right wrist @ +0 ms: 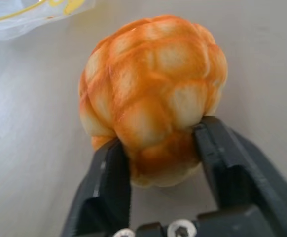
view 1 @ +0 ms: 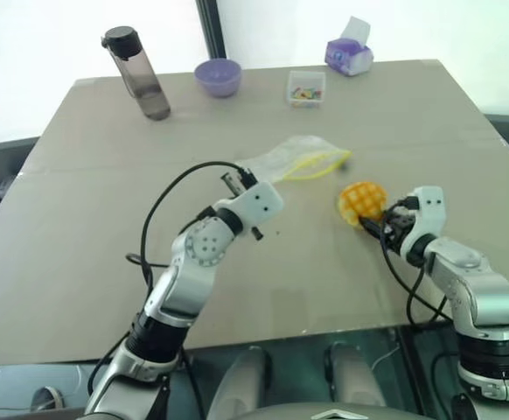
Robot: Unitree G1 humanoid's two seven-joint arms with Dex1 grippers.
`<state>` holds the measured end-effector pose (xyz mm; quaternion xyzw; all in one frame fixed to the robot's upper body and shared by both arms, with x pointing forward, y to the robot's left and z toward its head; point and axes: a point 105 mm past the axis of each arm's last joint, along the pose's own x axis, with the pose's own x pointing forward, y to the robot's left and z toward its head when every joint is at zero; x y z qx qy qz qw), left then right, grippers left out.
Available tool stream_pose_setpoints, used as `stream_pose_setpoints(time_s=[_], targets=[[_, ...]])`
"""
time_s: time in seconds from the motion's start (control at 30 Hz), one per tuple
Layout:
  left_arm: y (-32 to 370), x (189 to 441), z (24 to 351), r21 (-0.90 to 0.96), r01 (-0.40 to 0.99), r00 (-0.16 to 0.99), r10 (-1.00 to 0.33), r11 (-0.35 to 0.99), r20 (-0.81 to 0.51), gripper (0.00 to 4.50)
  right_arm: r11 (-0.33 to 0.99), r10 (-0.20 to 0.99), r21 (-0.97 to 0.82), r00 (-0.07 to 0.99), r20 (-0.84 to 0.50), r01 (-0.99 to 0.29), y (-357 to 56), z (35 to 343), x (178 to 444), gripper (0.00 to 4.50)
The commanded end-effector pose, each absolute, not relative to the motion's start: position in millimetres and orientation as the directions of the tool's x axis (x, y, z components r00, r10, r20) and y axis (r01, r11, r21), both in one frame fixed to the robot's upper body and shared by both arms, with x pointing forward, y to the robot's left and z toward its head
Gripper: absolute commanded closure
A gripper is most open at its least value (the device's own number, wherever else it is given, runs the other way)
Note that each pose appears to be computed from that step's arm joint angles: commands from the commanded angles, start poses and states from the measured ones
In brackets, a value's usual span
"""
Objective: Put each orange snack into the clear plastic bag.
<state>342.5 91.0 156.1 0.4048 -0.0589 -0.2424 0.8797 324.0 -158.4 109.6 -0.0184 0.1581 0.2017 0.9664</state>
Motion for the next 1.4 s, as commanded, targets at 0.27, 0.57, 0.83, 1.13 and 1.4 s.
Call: stream_pose_setpoints(time_s=[0.27,0.57,0.83,1.13,1.4], targets=[[91,342,168,0.759,0.346,0.873,-0.486,0.552,-0.045,4.50,0.846,0.505,0.320,0.836,-0.217,-0.428,-145,137,324,4.47],[91,342,167,0.767,0.348,0.869,-0.492,0.539,-0.049,4.50,0.710,0.658,0.432,0.743,-0.124,-0.556,-128,171,314,4.47],[83,338,164,0.772,0.368,0.849,-0.526,0.518,-0.052,4.50,0.728,0.647,0.425,0.744,-0.167,-0.538,-122,168,320,4.47],[81,334,160,0.790,0.373,0.840,-0.539,0.486,-0.066,4.50,0.773,0.603,0.401,0.766,-0.222,-0.492,-127,158,327,4.47],[66,321,151,0.803,0.428,0.780,-0.619,0.416,-0.095,4.50,0.790,0.584,0.403,0.769,-0.261,-0.463,-130,154,332,4.47]])
